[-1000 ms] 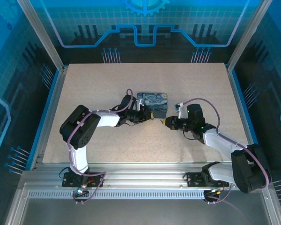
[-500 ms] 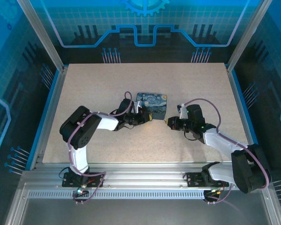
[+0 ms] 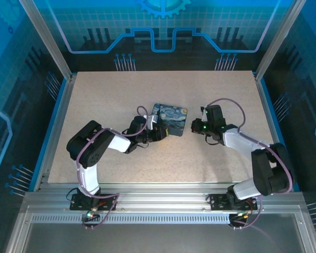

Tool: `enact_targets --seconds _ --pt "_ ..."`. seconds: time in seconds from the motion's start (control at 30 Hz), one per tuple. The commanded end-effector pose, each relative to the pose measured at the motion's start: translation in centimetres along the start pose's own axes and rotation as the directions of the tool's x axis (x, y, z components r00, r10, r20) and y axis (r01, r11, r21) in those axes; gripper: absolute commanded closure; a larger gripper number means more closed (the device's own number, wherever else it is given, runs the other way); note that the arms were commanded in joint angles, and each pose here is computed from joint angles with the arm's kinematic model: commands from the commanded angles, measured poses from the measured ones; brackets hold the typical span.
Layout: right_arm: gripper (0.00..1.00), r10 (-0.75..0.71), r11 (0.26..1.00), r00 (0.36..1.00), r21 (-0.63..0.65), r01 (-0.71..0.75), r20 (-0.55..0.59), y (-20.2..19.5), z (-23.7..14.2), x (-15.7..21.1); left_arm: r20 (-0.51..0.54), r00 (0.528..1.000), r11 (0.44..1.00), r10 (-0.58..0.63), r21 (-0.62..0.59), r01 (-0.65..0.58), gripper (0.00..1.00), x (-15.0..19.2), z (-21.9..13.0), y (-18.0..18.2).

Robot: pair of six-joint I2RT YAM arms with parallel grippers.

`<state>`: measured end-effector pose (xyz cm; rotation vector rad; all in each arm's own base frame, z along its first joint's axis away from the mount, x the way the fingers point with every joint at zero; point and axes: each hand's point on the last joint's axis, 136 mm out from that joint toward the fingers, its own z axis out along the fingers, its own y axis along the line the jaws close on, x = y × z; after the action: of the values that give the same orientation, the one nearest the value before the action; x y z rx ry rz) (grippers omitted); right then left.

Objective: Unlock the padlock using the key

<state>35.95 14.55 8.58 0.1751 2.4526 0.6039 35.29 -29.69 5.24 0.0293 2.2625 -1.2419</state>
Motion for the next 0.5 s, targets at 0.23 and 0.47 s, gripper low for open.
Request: enact_targets --seconds 0.23,0.47 --pt "1.00 0.001 0.999 1.000 0.043 0.000 -0.021 0.1 3.0 -2.1 0.074 0.995 0.997 0.069 0.036 -0.072 0.69 -0.6 0.8 0.4" --pt "1.00 -0.020 0.999 0.999 0.036 0.021 -0.032 0.7 3.8 -2.0 0.111 0.992 0.998 0.055 0.021 -0.058 0.59 -0.4 1.3 1.6"
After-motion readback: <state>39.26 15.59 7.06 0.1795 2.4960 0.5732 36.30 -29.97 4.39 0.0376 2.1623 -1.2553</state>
